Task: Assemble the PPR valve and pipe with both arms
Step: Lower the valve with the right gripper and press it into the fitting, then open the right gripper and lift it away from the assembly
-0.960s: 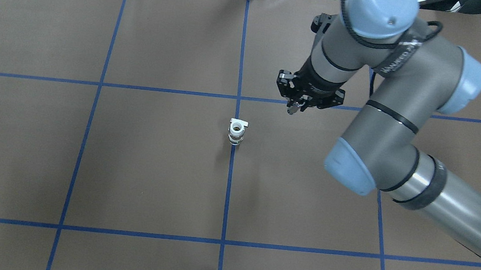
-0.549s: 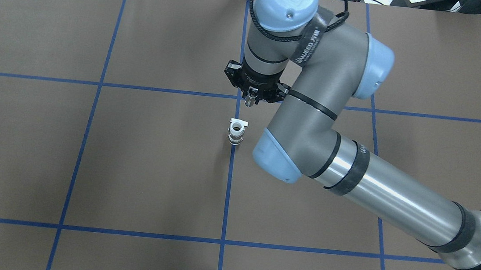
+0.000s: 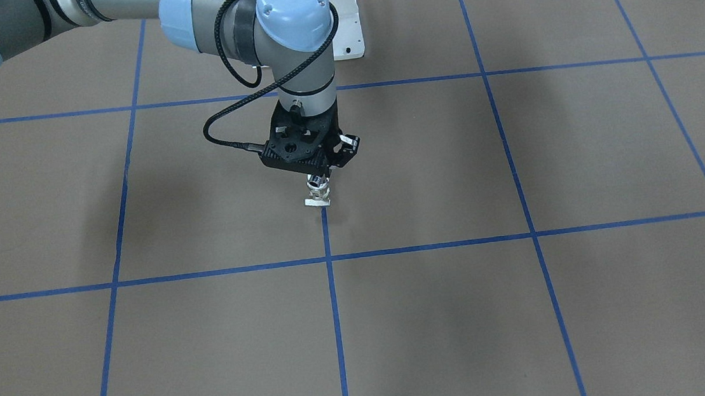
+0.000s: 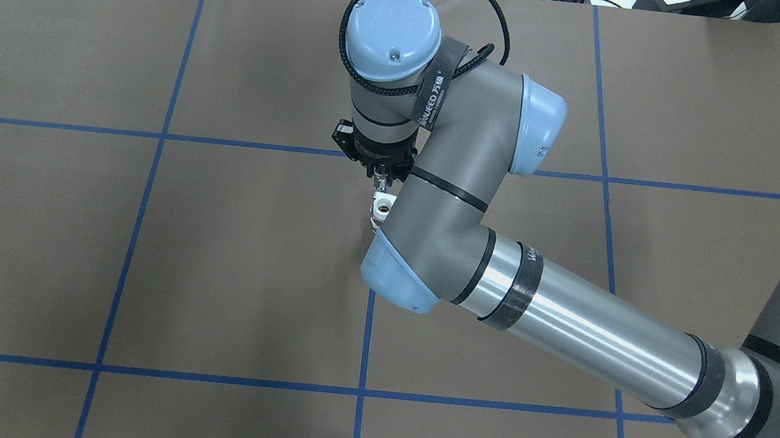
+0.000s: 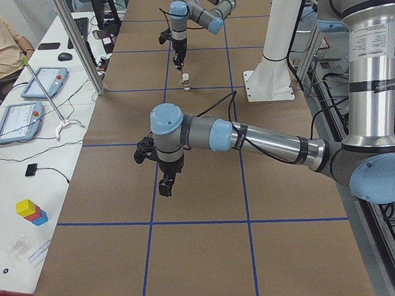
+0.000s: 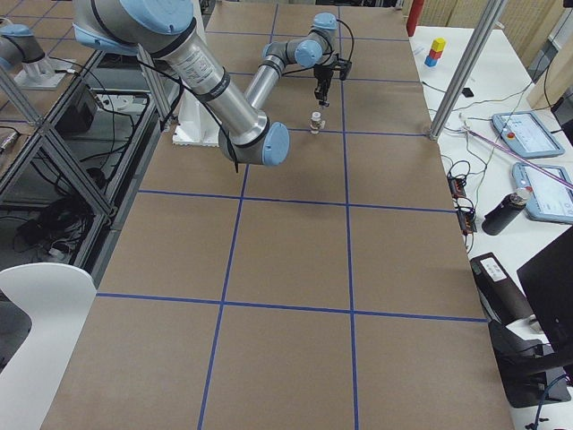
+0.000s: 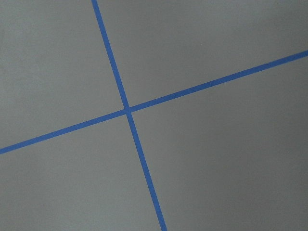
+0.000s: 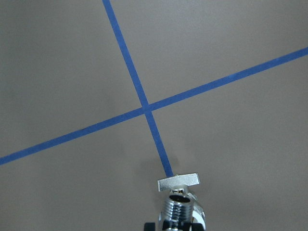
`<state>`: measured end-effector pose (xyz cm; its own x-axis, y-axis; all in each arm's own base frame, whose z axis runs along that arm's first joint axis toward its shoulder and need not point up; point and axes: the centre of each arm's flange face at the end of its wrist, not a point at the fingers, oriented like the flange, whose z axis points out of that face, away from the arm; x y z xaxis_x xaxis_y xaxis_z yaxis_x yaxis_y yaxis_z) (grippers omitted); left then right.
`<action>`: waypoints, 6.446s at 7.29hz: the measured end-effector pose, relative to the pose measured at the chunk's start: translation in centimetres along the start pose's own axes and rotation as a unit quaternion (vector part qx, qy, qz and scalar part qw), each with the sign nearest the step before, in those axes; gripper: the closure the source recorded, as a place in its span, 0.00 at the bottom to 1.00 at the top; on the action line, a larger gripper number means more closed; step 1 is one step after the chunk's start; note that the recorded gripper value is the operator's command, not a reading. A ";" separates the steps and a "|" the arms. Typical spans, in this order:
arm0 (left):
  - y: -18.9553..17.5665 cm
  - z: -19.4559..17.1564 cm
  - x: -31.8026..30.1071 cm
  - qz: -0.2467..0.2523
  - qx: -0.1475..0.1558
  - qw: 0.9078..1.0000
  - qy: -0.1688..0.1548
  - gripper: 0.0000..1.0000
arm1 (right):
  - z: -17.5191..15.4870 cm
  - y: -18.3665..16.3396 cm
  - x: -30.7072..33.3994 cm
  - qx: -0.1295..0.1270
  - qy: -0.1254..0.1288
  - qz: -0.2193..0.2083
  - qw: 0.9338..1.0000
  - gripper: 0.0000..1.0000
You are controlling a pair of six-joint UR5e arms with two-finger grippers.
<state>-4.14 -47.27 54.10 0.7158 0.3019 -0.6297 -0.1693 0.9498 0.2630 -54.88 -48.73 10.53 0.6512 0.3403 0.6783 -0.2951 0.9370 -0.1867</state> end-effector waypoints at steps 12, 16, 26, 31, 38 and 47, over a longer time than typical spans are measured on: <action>0.0 0.1 -0.1 0.000 0.000 1.000 0.000 0.00 | 1.5 1.7 0.2 0.000 0.016 -0.007 1.000 1.00; 0.0 0.0 -0.1 0.000 0.000 1.000 0.000 0.00 | 1.7 1.5 0.3 0.010 0.018 -0.007 1.000 1.00; 0.1 0.1 -0.1 0.000 0.000 1.000 0.000 0.00 | 2.1 2.0 0.4 0.014 0.020 -0.011 1.000 1.00; 0.7 0.3 -0.3 -0.003 -0.003 1.000 0.000 0.00 | 2.4 2.2 0.5 0.013 0.021 -0.013 1.000 1.00; 0.9 0.5 -0.4 -0.002 -0.002 1.000 0.000 0.00 | 2.7 2.4 0.8 0.013 0.021 -0.016 1.000 0.01; 1.0 0.9 -0.8 -0.006 -0.006 1.000 0.001 0.00 | -1.3 -2.0 6.9 0.031 -0.006 -0.044 0.999 0.00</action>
<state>-4.24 -46.62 55.49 0.7168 0.2905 -0.6339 -0.1692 0.9544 0.2460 -48.92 -48.14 14.65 0.6674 0.2560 0.6993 -0.2803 0.9564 -0.0826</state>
